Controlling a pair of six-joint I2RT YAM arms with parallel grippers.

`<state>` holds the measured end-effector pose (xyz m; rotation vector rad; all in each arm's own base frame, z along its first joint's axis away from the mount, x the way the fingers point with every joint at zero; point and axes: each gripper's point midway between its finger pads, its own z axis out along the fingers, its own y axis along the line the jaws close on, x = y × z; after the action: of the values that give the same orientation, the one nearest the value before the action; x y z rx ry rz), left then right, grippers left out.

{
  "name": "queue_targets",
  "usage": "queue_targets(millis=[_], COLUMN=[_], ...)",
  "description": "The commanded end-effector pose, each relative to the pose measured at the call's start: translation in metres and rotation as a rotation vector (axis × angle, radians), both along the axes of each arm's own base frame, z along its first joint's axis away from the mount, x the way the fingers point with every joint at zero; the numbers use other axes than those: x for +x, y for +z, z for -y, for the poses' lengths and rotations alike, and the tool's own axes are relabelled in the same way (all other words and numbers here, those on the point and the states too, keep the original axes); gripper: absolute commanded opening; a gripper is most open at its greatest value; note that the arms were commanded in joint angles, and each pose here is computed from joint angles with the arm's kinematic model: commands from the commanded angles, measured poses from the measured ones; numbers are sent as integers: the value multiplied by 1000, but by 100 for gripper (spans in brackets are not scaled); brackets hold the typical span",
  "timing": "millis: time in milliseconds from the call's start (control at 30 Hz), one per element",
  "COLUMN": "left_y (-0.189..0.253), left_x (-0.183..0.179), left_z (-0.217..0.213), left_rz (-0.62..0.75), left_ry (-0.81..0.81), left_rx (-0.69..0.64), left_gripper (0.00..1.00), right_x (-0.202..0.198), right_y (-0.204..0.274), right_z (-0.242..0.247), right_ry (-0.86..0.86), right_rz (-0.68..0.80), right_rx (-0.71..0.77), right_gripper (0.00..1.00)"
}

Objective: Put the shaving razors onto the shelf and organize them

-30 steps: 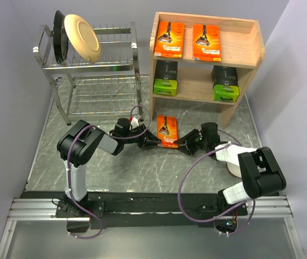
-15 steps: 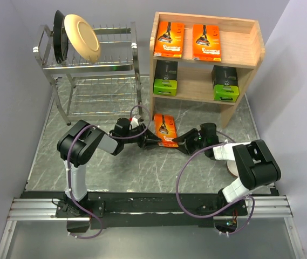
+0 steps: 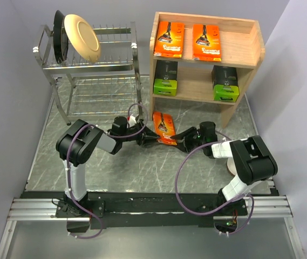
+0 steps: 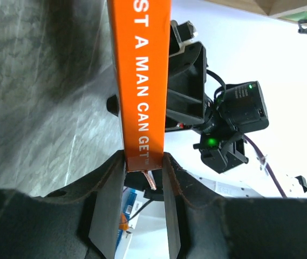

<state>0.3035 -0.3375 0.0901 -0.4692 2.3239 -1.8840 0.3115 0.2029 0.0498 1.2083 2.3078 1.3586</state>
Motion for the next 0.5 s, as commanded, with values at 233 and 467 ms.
queue_targets(millis=[233, 467], left_y=[48, 51], left_x=[-5, -9], left_z=[0, -3], left_rz=[68, 60], left_ry=[-32, -28], left_rx=[-107, -113], left_gripper=[37, 37], right_x=[16, 28], right_y=[11, 35], right_z=[-9, -16], right_ry=[-26, 0], right_rz=[19, 106], right_rx=[27, 52], right_gripper=[60, 36])
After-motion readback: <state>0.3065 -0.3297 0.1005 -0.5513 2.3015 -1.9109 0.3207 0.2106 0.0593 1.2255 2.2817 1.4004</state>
